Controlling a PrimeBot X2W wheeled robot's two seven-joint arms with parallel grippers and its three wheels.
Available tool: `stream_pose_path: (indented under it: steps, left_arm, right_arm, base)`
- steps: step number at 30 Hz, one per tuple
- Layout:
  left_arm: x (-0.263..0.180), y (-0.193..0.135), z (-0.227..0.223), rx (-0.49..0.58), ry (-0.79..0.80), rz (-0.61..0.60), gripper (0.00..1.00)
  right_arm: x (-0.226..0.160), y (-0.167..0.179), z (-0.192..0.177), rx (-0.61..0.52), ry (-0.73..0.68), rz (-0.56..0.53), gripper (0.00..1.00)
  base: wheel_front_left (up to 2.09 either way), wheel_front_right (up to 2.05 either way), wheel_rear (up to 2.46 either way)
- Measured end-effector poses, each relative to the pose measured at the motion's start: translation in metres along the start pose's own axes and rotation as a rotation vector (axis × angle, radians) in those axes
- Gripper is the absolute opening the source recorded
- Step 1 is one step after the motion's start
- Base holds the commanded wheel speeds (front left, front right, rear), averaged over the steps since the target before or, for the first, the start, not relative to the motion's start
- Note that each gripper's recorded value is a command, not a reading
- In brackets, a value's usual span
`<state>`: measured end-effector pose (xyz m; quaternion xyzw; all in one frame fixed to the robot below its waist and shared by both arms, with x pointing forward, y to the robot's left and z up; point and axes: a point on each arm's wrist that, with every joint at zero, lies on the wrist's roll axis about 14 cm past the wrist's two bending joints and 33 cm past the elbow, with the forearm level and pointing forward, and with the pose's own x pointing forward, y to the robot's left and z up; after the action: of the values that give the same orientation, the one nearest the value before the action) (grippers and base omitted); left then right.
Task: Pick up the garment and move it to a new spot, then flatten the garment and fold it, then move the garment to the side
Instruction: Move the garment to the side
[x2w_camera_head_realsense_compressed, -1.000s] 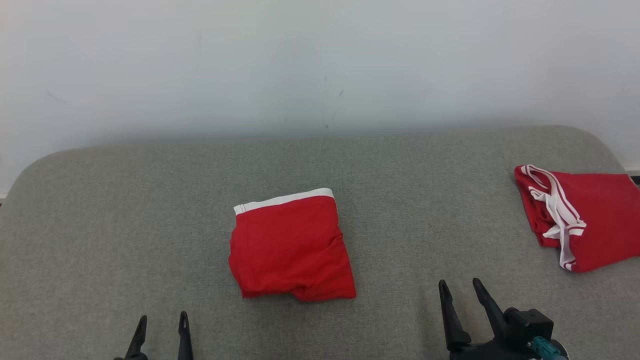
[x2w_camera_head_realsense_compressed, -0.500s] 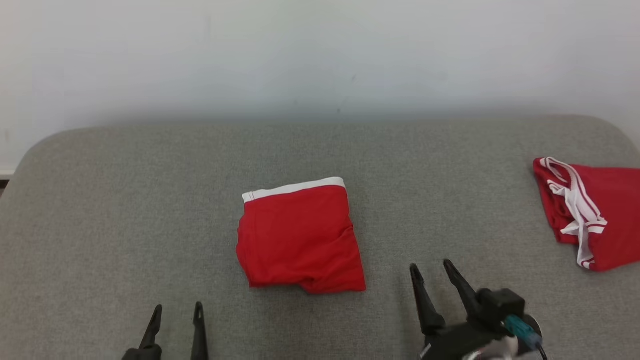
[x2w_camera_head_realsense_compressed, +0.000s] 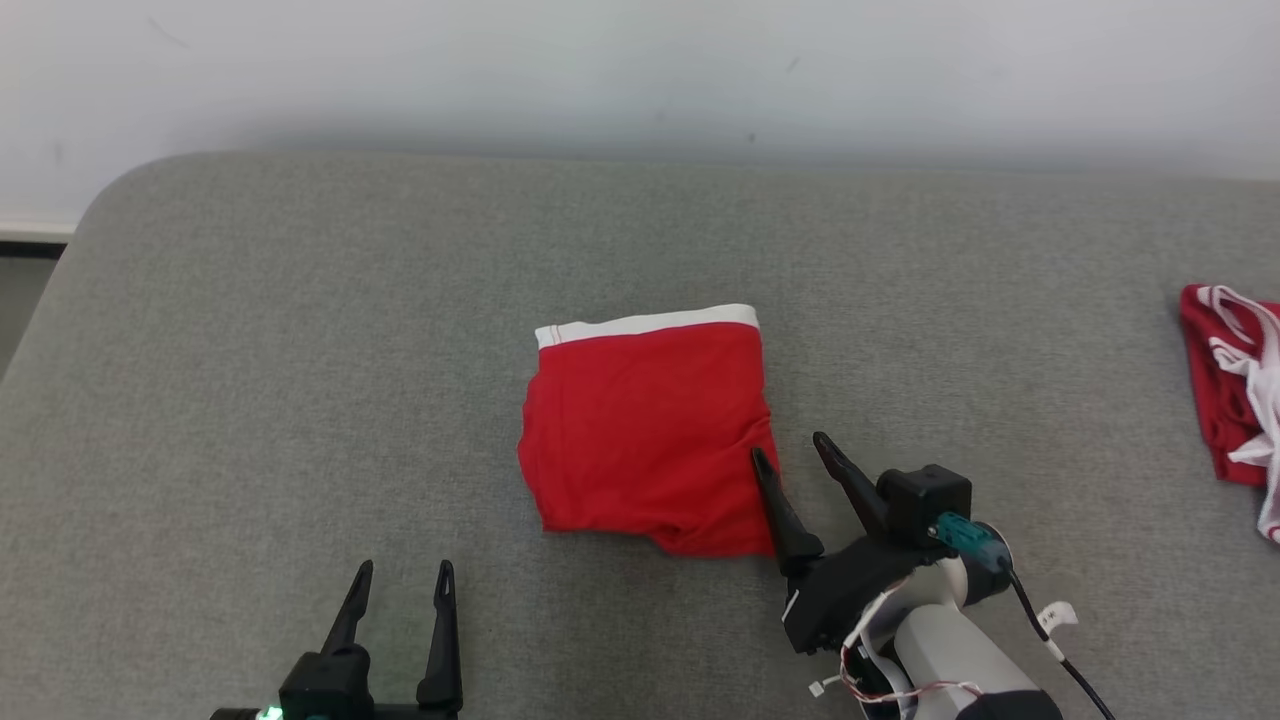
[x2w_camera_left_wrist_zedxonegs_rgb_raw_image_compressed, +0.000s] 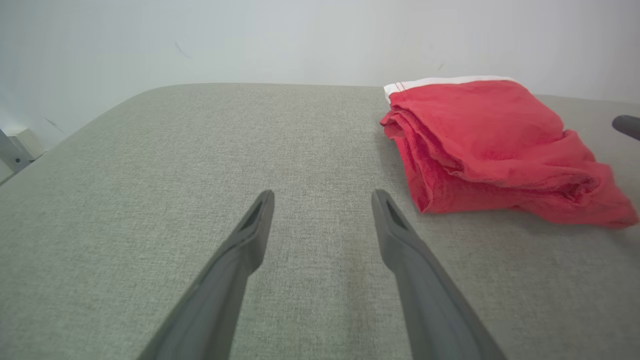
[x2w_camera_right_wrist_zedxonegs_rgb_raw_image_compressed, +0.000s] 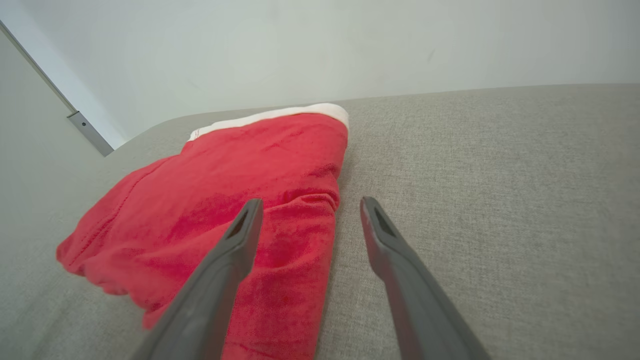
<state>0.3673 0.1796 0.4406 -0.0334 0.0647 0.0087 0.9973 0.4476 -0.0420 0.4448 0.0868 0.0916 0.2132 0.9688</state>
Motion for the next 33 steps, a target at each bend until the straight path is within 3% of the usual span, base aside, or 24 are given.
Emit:
stream_pose_path:
  steps: [10, 21, 22, 23, 24, 33]
  left_arm:
    - [0.000, 0.010, -0.011, -0.003, 0.035, 0.039, 1.00]
    - [0.005, 0.010, -0.013, -0.003, 0.045, 0.044, 1.00]
    - [0.005, 0.010, -0.014, -0.003, 0.046, 0.044, 1.00]
    - [0.005, 0.010, -0.014, -0.003, 0.047, 0.043, 1.00]
    - [0.005, 0.010, -0.014, -0.002, 0.047, 0.045, 1.00]
    - [0.008, 0.009, -0.003, 0.000, 0.015, 0.041, 1.00]
  right_arm:
    - [0.023, 0.001, -0.041, 0.044, 0.185, 0.011, 1.00]
    - [0.044, 0.010, -0.044, 0.038, 0.237, 0.053, 1.00]
    - [0.045, 0.012, -0.045, 0.035, 0.242, 0.059, 0.47]
    - [0.046, 0.013, -0.046, 0.031, 0.249, 0.063, 0.11]
    - [0.048, 0.014, -0.047, 0.024, 0.260, 0.069, 0.00]
    - [0.040, 0.004, -0.043, 0.029, 0.221, 0.029, 0.00]
  base:
    - [0.00, 0.00, 0.00]
    - [0.00, 0.00, 0.00]
    - [0.00, 0.00, 0.00]
    - [0.00, 0.00, 0.00]
    - [0.00, 0.00, 0.00]
    - [0.00, 0.00, 0.00]
